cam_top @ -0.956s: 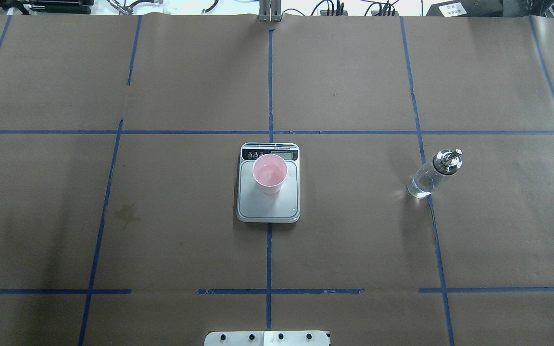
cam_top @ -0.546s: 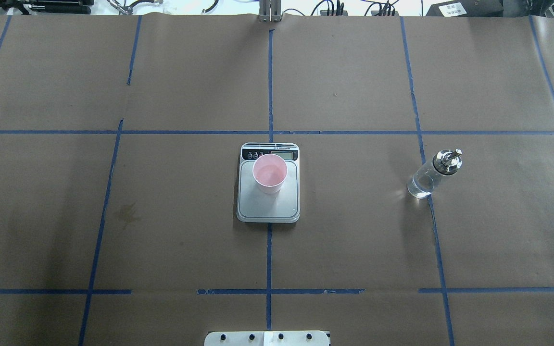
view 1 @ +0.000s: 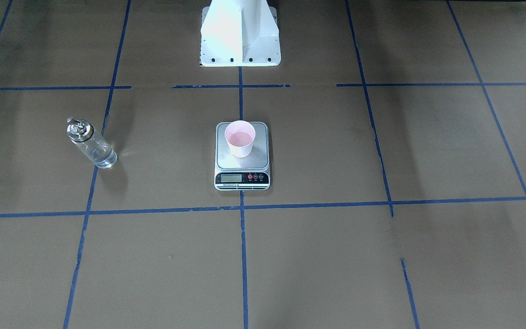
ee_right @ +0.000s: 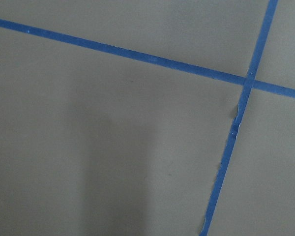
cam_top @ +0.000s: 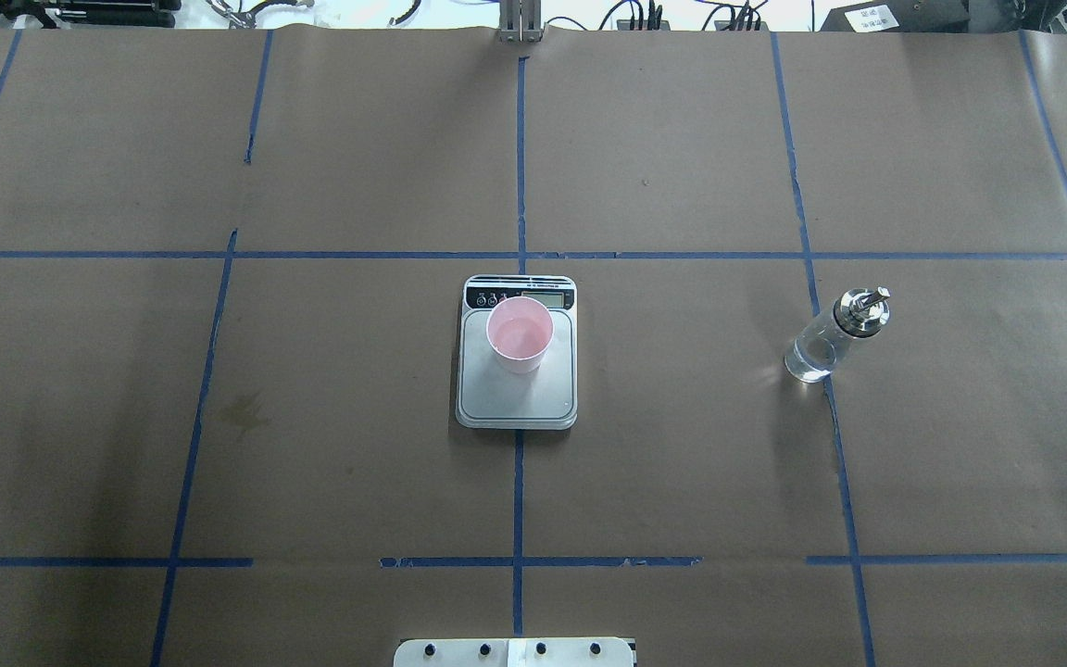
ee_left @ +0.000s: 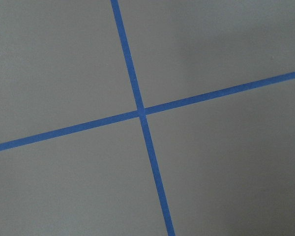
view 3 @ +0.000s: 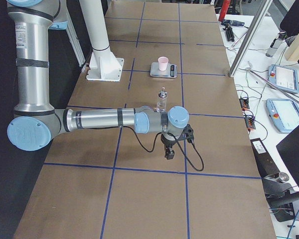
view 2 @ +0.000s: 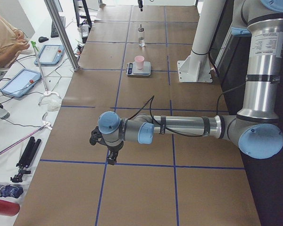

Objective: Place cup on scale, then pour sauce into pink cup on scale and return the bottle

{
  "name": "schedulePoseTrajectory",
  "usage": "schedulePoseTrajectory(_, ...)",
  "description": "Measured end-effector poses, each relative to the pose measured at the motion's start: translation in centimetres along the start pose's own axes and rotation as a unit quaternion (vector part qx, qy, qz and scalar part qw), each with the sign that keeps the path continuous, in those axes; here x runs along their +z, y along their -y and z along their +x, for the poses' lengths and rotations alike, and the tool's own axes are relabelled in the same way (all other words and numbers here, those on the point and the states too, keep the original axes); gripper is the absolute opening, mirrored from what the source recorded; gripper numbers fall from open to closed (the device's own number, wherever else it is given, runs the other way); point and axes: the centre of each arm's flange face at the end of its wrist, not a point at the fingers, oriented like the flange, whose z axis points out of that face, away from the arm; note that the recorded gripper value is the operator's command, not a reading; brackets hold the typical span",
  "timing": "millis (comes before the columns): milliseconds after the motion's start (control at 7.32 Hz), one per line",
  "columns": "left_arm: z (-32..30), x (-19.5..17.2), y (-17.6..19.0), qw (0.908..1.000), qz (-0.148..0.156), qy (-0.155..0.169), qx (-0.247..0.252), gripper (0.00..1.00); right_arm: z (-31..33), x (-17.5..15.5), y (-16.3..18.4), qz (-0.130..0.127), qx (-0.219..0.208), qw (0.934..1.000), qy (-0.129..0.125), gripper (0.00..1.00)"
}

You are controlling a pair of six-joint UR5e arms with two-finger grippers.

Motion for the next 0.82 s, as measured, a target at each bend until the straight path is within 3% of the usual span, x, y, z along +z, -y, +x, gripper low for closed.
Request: schedulePoseTrajectory(819, -0.02, 0.01, 0.00, 1.0000, 0.000, 0.002, 0.000, 1.00, 0.35, 0.27, -0.55, -0.004, 0.009, 0.9999, -0.005, 1.00)
